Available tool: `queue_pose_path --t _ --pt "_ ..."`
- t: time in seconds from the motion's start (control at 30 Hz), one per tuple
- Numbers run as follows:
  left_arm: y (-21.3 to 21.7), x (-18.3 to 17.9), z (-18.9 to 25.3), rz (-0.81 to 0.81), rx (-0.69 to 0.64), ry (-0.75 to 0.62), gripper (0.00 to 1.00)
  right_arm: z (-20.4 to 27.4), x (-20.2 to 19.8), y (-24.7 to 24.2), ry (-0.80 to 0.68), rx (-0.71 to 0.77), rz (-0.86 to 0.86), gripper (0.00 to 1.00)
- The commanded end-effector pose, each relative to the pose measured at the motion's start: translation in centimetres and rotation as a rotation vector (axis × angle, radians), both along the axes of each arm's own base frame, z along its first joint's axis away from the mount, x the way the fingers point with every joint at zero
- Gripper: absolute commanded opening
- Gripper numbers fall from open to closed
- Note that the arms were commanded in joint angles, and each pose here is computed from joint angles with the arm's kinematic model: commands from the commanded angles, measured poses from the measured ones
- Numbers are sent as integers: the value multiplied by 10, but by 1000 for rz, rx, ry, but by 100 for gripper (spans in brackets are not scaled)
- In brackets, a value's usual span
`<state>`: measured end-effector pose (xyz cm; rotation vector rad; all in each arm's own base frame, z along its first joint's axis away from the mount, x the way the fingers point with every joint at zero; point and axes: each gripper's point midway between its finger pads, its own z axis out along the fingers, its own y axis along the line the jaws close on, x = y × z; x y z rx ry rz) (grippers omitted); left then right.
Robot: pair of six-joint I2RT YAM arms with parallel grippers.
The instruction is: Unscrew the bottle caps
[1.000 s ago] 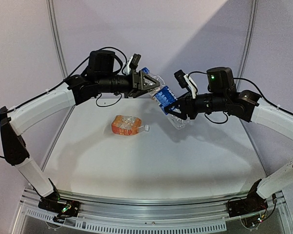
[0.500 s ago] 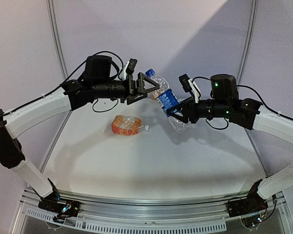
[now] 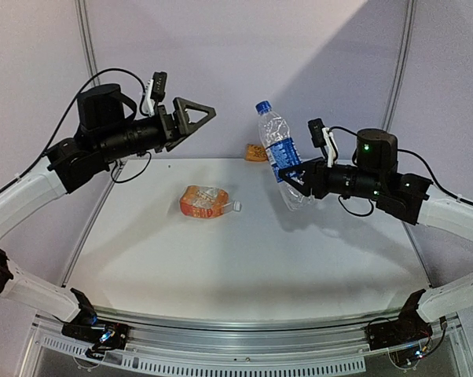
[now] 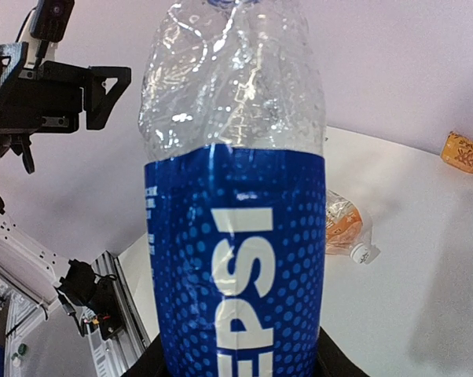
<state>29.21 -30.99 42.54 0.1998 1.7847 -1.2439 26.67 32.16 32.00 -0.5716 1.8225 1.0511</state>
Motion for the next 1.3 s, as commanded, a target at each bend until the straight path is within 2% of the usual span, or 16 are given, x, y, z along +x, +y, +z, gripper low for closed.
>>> queue_pose_path --t 0.0,0.07,0.1,0.23,0.37,0.5,0.7,1.0,1.27 --pt "-8 9 10 -37 23 -40 99 18 3 -2 29 85 -41 5" --pt "-17 4 12 -108 12 -46 99 17 1 0 38 79 -26 4" --pt "-22 3 13 -134 2 -50 99 17 0 1 44 78 -18 0" --pt "-32 5 14 -173 -17 -52 99 13 -4 3 76 63 10 0" --pt "-48 8 18 -240 -12 -56 99 17 -30 17 50 89 193 0" --pt "-59 4 22 -317 -32 -70 98 13 -43 20 32 73 274 0" --pt "-70 -3 33 -409 -97 -105 87 6 -55 21 30 34 340 0" --pt "-78 3 23 -421 -84 -67 65 5 -56 20 25 25 340 0" --pt "-77 9 14 -389 -64 -37 55 8 -57 19 18 34 339 0"
